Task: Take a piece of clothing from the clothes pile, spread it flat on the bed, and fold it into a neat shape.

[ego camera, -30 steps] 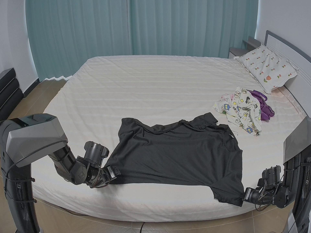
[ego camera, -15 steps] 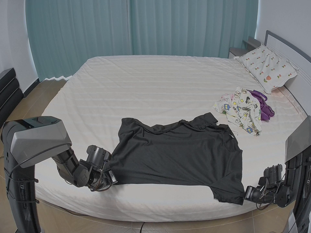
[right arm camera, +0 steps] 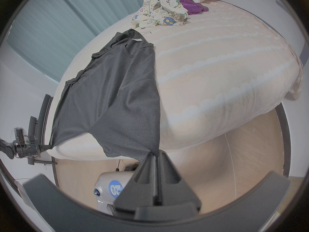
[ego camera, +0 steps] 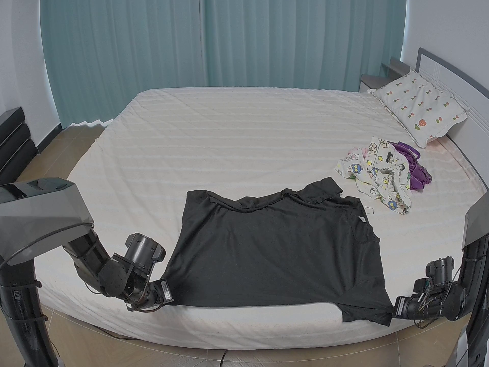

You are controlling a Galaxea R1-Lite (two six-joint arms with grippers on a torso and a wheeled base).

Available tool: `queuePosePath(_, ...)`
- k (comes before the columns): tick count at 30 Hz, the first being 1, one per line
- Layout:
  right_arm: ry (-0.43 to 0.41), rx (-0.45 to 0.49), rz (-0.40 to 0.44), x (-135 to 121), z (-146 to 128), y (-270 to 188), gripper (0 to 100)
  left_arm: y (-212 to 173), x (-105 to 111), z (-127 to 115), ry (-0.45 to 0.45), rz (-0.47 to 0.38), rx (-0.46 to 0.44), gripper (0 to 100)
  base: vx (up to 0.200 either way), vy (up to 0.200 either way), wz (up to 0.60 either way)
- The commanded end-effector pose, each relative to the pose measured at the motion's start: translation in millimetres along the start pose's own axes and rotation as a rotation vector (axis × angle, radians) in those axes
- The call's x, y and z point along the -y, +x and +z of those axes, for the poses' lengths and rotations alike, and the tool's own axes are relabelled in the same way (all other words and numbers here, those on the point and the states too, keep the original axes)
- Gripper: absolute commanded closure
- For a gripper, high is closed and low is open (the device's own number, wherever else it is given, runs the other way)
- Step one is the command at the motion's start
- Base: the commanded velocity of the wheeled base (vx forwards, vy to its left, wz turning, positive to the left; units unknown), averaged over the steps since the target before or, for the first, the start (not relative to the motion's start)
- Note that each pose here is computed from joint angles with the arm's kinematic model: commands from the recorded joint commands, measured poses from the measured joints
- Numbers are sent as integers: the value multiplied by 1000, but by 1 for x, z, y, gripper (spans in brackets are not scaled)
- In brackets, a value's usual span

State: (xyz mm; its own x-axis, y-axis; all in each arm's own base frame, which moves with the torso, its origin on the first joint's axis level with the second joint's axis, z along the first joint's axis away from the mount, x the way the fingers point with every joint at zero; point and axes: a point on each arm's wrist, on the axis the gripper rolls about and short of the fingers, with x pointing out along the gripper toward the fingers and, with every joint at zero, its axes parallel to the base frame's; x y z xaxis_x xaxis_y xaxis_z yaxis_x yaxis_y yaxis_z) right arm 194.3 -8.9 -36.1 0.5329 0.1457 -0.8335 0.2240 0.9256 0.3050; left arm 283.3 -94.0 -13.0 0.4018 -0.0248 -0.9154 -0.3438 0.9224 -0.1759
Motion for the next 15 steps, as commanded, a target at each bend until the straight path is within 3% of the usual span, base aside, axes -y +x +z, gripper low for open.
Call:
queuePosePath(1,-2,-21,-23,7,-3,-5,100,-14,-3,-1,9,1,-4,100,0,0,0)
queuePosePath(12,-52,-25,-24,6,-4,-4,100,-7,-7,-14,23,31,-59,100,0,0,0)
queuePosePath(13,-59,-36,-27,6,-6,-3,0,-6,-9,-17,26,38,-69,100,0,0,0)
queuePosePath(14,-60,-46,-30,7,-7,-1,0,-6,-10,-18,30,42,-75,0,0,0,0)
queuePosePath(15,-66,-48,-30,7,-7,1,0,-6,-10,-18,28,41,-76,0,0,0,0)
